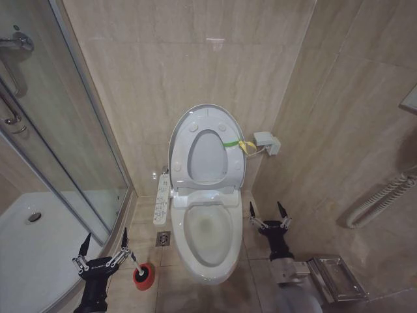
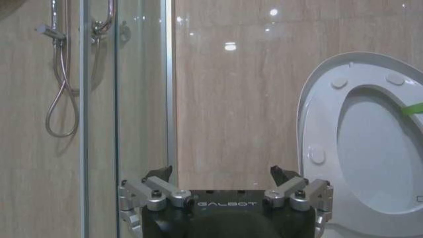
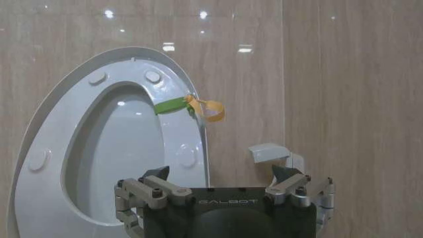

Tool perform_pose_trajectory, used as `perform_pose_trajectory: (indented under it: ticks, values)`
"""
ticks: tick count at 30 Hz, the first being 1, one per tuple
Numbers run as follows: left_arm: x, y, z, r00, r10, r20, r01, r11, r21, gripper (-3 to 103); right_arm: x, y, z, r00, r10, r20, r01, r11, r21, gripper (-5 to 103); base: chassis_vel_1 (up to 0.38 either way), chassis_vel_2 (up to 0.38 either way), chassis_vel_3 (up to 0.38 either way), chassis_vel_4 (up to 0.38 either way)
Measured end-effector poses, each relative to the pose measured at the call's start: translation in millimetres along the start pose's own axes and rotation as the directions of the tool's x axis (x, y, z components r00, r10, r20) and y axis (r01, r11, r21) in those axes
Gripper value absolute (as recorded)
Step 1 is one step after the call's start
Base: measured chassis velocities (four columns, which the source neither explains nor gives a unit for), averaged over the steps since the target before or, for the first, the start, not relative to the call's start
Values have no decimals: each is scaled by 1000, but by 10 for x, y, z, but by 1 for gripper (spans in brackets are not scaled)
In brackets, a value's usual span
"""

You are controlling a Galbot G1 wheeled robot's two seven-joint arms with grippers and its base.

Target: Open the toilet lid, clean the toilet bowl with a toilet brush, close the toilet lid, and flush.

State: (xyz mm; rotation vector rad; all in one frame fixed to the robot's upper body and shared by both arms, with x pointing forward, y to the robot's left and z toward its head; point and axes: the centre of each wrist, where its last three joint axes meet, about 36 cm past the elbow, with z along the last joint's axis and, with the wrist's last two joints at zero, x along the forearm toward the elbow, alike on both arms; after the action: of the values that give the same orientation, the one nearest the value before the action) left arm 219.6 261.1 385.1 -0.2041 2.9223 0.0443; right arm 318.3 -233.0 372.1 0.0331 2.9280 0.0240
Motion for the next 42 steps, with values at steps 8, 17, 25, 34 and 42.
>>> perform_pose_trajectory:
  ticks: [8,17,25,34,42]
  values:
    - [0,0,0,1000,0,0,0,1000,0,97,-31,-22,-20,999,5,-34,-5,1000,-1,100,0,0,0,0]
    - [0,0,0,1000,0,0,0,1000,0,97,-94,-30,-52,1000,-7,-20,8,1000,8,100,0,0,0,0]
    - [0,0,0,1000,0,0,0,1000,0,97,-178,-38,-25,1000,4,8,-4,999,-33,100,0,0,0,0]
    - [0,0,0,1000,0,0,0,1000,0,97,-196,-80,31,1000,14,13,-14,1000,-12,100,-55,52,46,-42]
    - [0,0,0,1000,0,0,0,1000,0,97,-221,-93,52,999,18,28,-18,1000,-2,100,-38,28,20,-27]
